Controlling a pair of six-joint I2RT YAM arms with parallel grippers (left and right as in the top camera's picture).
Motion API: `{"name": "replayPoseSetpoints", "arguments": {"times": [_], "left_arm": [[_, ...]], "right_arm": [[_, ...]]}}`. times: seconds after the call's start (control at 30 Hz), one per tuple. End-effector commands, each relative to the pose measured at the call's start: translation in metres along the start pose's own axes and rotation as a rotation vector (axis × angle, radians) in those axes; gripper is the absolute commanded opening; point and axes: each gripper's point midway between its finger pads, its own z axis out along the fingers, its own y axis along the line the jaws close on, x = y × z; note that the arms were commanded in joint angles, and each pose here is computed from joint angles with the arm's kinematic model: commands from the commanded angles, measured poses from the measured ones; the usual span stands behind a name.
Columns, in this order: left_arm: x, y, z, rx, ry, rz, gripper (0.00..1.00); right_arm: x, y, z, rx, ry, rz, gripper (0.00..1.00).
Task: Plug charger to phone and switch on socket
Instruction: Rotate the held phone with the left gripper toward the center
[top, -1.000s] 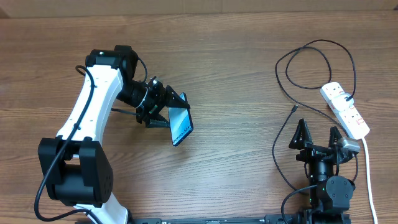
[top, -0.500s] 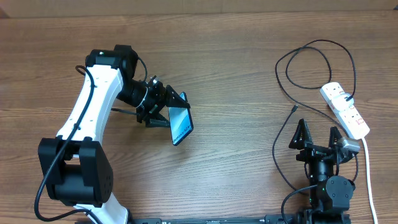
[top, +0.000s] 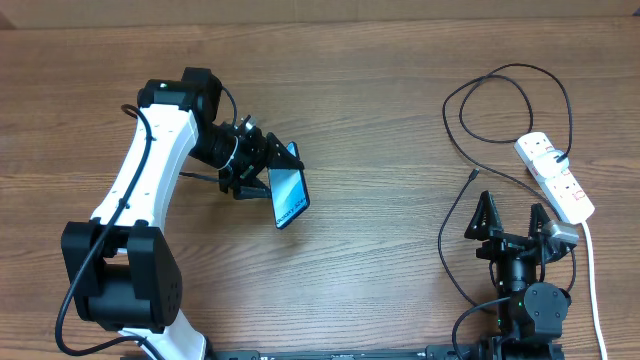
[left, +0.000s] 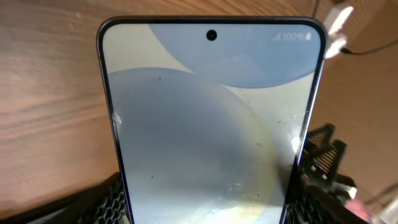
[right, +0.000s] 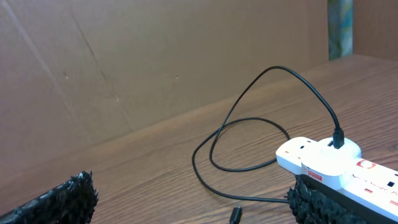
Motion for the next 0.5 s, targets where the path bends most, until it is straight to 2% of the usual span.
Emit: {"name": "replayPoseSetpoints", "arguments": {"times": [0.0,0.27,0.47], "left_arm": [[-0.012,-0.003,-0.005,-0.016,-0.050,0.017,0.47],[-0.033,0.005,-0.007,-0.076,-0.143,0.041,0.48],[-0.052,-0.002,-0.010,-0.064,-0.220,0.081,0.48]], "right_arm": [[0.002,0.001,0.000,-0.009,-0.004,-0.015,1.00],[0.002,0.001,0.000,-0.009,-0.004,-0.015,1.00],[0.002,0.001,0.000,-0.009,-0.004,-0.015,1.00]]}}
